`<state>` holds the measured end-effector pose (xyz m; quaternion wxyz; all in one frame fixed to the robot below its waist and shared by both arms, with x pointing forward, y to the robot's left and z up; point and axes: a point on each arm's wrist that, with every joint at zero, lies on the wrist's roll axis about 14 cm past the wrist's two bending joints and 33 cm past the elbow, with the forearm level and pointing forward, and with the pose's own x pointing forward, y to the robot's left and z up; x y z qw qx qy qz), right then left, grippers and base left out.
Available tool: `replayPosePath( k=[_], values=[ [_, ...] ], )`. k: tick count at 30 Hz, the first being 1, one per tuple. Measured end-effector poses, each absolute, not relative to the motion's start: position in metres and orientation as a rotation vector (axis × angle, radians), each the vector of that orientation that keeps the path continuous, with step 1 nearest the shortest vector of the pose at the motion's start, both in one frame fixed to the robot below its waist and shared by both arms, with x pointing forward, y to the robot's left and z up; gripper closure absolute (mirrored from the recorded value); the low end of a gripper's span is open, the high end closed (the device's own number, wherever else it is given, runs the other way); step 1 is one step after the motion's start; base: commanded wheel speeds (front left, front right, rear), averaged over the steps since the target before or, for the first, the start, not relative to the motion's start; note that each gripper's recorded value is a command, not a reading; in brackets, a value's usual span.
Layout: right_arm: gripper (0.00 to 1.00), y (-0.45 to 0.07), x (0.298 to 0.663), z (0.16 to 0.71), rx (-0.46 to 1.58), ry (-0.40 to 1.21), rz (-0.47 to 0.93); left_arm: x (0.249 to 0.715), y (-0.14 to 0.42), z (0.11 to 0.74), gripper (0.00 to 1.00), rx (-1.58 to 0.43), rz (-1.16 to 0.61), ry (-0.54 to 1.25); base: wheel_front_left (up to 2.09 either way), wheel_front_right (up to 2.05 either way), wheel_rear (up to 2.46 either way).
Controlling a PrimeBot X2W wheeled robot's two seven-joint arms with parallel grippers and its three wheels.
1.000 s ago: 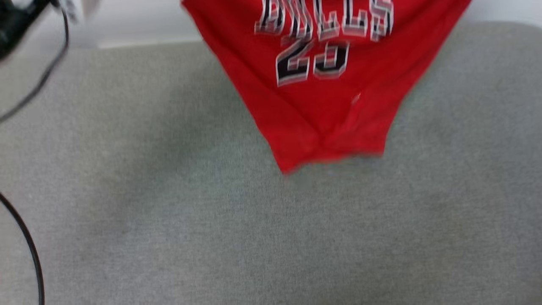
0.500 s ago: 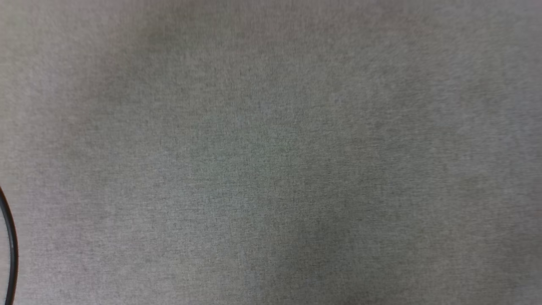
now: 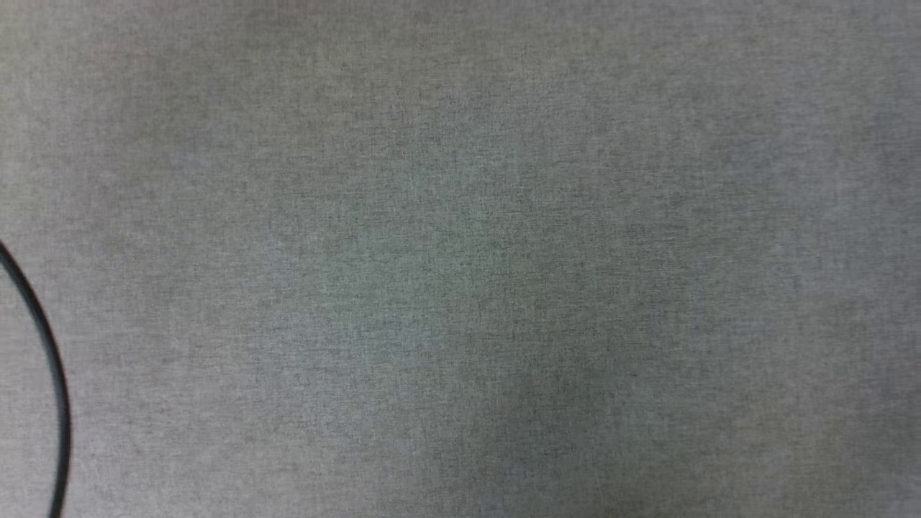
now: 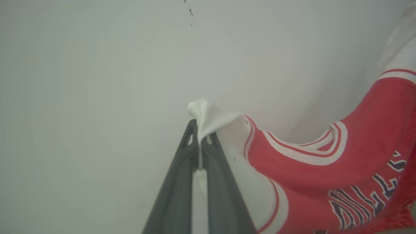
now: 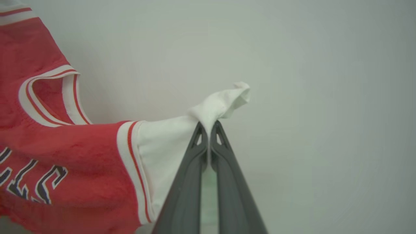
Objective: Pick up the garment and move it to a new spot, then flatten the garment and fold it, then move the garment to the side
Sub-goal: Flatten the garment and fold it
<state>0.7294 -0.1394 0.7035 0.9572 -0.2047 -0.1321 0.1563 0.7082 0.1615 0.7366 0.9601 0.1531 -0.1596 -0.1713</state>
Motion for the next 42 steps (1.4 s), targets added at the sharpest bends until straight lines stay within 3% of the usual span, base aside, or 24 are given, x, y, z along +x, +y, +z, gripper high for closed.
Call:
replayPosePath(
  k=[11,22,34,42],
  values=[
    [1.00,-0.122,0.662,0.593,-0.321,-0.065,0.443,0.649,0.179,0.612,1.00,0.206,-0.397,-0.097,0.00,0.00,0.00],
    [1.00,-0.134,0.558,0.510,-0.229,0.142,0.502,0.523,0.188,0.501,1.00,0.035,-0.350,0.164,0.00,0.00,0.00],
    [1.00,-0.182,0.435,0.447,-0.136,0.336,0.451,0.382,0.220,0.445,1.00,-0.078,-0.189,0.382,0.00,0.00,0.00],
    [1.00,-0.208,0.368,0.421,-0.075,0.411,0.401,0.315,0.230,0.416,1.00,-0.135,-0.096,0.478,0.00,0.00,0.00]
  ],
)
